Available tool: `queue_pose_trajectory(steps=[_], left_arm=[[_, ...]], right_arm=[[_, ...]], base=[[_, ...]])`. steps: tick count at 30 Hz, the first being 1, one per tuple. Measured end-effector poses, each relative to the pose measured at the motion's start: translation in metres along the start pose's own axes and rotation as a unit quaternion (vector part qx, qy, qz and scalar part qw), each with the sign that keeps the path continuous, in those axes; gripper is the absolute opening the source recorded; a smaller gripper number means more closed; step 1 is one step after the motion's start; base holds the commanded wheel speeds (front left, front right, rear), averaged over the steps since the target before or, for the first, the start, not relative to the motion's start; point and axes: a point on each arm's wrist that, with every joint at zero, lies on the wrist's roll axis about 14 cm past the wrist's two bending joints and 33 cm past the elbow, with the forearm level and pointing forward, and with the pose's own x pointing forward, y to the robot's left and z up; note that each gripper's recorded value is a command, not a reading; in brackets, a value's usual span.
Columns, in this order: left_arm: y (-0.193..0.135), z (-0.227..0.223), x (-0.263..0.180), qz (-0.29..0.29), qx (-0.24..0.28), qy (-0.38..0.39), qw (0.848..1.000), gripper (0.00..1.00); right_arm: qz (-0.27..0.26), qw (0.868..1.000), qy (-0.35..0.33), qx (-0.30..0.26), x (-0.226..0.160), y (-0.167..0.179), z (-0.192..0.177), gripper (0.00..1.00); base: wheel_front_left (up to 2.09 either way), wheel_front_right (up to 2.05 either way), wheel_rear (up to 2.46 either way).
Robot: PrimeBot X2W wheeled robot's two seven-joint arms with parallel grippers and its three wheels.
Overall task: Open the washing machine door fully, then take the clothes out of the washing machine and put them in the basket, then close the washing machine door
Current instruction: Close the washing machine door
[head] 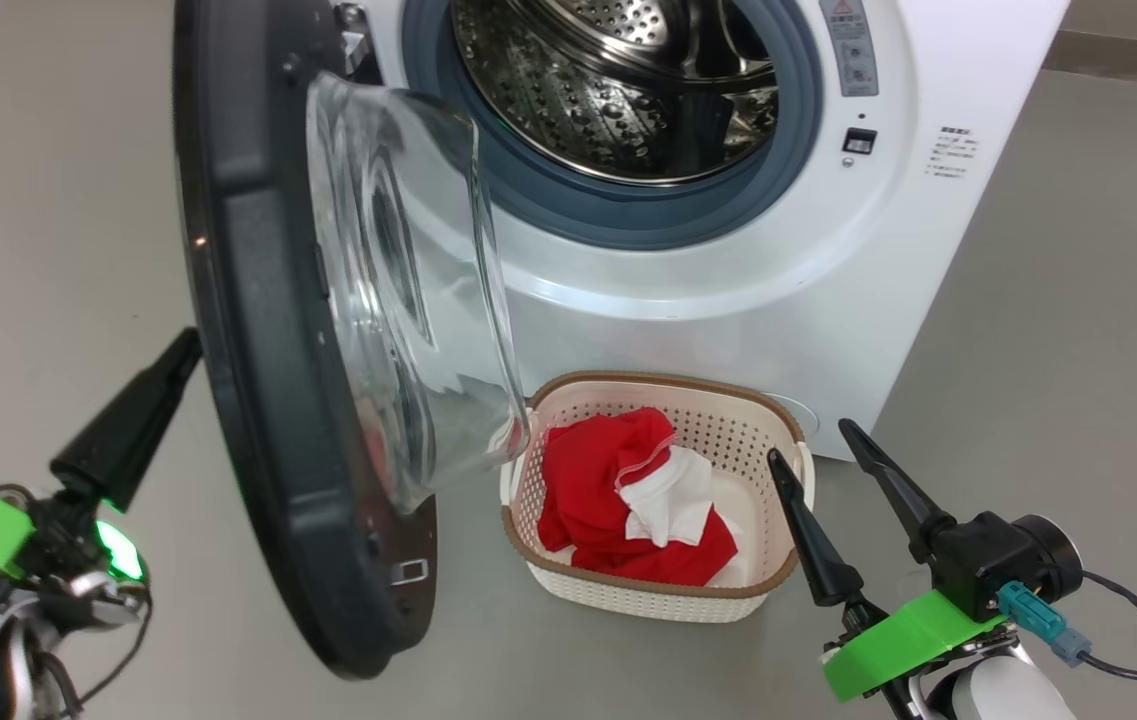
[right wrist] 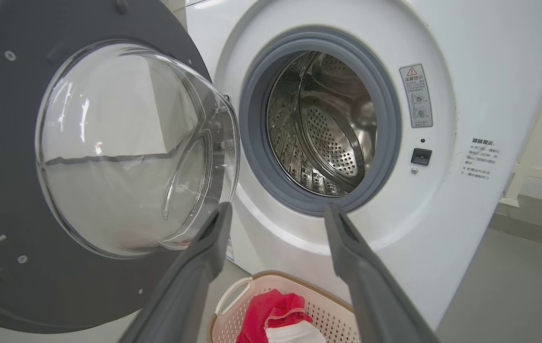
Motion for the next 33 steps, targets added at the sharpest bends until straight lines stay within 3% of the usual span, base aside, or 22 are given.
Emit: queue_pose_trajectory(steps=[22, 28, 30, 31, 32, 33], left_arm=[[0.008, -0.053, 0.019, -0.008, -0.018, 0.058, 0.998, 0.0], [0.008, -0.046, 0.021, -0.012, 0.013, 0.031, 0.999, 0.0], [0.009, -0.037, 0.021, -0.008, 0.05, 0.006, 0.999, 0.76], [0.01, -0.031, 0.02, -0.003, 0.07, -0.01, 0.998, 0.76], [0.011, -0.025, 0.02, 0.003, 0.094, -0.026, 0.995, 1.0], [0.012, -0.018, 0.019, 0.008, 0.119, -0.043, 0.992, 1.0]], right_arm=[[-0.04, 0.999, -0.008, -0.007, -0.017, -0.023, 0.007, 1.0], [-0.044, 0.999, -0.007, -0.006, -0.018, -0.026, 0.007, 1.0], [-0.045, 0.999, -0.007, -0.006, -0.019, -0.027, 0.007, 1.0], [-0.045, 0.999, -0.007, -0.006, -0.019, -0.027, 0.007, 1.0], [-0.046, 0.999, -0.007, -0.007, -0.019, -0.027, 0.007, 1.0], [-0.046, 0.999, -0.007, -0.007, -0.019, -0.027, 0.007, 1.0]], base=[[0.0, 0.0, 0.0], [0.0, 0.0, 0.0], [0.0, 0.0, 0.0], [0.0, 0.0, 0.0], [0.0, 0.0, 0.0], [0.0, 0.0, 0.0]])
